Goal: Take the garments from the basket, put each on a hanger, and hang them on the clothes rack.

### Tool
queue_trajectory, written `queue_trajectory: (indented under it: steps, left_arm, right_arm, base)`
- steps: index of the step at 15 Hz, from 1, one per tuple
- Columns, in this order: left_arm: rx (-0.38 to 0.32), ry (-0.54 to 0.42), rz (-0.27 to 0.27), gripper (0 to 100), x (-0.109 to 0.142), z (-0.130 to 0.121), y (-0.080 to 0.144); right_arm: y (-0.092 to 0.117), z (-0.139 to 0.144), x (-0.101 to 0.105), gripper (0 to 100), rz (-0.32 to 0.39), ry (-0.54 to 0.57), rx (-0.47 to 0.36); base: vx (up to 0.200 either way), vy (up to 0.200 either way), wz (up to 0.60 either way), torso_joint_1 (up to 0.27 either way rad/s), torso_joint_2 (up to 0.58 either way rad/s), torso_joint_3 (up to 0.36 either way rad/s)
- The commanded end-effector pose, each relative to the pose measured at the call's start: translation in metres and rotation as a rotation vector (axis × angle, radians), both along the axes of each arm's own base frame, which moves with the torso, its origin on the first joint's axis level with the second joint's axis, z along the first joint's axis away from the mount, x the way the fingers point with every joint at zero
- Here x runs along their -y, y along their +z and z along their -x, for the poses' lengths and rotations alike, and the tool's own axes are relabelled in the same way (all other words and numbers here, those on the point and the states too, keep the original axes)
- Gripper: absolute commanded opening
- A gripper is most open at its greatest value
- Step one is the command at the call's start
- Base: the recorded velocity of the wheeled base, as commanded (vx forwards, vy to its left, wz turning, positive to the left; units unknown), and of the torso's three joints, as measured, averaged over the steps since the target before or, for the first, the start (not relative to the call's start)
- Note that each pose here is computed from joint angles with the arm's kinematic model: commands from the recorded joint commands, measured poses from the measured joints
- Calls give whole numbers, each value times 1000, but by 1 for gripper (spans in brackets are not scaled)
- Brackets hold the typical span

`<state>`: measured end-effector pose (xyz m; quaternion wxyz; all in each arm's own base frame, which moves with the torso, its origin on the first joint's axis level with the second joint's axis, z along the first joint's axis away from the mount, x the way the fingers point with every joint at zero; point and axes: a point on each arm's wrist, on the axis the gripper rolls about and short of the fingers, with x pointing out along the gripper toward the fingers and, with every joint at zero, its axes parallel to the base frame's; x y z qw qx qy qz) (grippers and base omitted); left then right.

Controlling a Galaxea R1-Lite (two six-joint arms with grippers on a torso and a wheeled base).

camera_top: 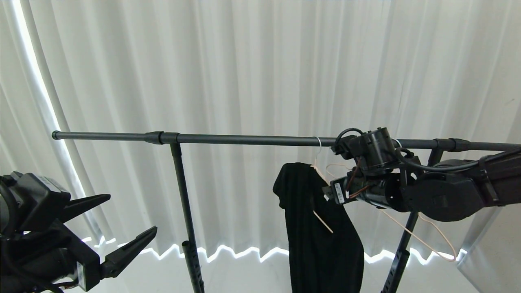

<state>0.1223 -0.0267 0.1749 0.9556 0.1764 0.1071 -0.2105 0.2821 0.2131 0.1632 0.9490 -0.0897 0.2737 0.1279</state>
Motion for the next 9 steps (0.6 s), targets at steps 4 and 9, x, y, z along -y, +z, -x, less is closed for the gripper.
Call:
queue_trajectory:
  steps: [4, 9]
  left_arm:
    - [3, 43, 0, 100, -5, 1, -1]
    - [16, 157, 1, 100, -19, 2, 1]
  right_arm:
    - [52, 41, 17, 100, -86, 40, 111]
    - [61, 103, 110, 100, 201, -106, 150]
  base:
    - [0, 0, 0, 0, 0, 0]
    - [0, 0, 0, 0, 0, 0]
